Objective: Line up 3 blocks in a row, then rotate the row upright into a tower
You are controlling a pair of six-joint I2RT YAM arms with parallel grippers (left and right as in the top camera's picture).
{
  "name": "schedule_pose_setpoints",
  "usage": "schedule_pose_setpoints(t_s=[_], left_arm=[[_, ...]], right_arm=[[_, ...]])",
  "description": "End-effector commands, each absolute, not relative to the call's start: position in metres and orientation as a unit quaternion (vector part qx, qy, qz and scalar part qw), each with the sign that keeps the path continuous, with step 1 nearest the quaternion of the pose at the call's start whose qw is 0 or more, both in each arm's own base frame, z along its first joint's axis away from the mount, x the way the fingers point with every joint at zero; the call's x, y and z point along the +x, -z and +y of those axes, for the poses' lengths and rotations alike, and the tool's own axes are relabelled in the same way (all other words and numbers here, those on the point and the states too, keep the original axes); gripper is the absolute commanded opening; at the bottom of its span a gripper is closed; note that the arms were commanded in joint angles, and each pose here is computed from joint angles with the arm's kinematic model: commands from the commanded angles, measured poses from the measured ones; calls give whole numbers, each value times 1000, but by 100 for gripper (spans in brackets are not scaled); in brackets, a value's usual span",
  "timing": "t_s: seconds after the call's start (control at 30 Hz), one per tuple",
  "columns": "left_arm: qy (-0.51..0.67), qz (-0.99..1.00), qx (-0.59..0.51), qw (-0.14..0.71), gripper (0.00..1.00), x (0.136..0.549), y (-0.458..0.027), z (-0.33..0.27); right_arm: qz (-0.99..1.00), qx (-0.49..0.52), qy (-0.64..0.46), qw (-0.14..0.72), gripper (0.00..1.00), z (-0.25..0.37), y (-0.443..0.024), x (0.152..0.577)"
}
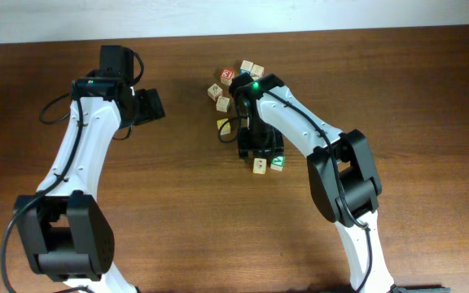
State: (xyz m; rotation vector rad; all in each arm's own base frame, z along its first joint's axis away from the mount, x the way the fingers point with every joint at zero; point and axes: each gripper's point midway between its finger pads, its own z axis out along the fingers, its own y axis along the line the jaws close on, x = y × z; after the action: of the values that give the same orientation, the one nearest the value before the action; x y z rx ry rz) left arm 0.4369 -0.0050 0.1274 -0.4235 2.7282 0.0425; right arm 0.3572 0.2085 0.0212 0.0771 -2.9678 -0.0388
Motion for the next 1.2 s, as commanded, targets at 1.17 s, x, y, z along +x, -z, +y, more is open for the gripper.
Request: schedule_pose_setpoints(t_s=[1.17], left_arm=[[-9, 967, -158, 201, 99, 446, -131, -6]], right_arm=[[-970, 63, 85, -220, 41, 198, -6, 561]])
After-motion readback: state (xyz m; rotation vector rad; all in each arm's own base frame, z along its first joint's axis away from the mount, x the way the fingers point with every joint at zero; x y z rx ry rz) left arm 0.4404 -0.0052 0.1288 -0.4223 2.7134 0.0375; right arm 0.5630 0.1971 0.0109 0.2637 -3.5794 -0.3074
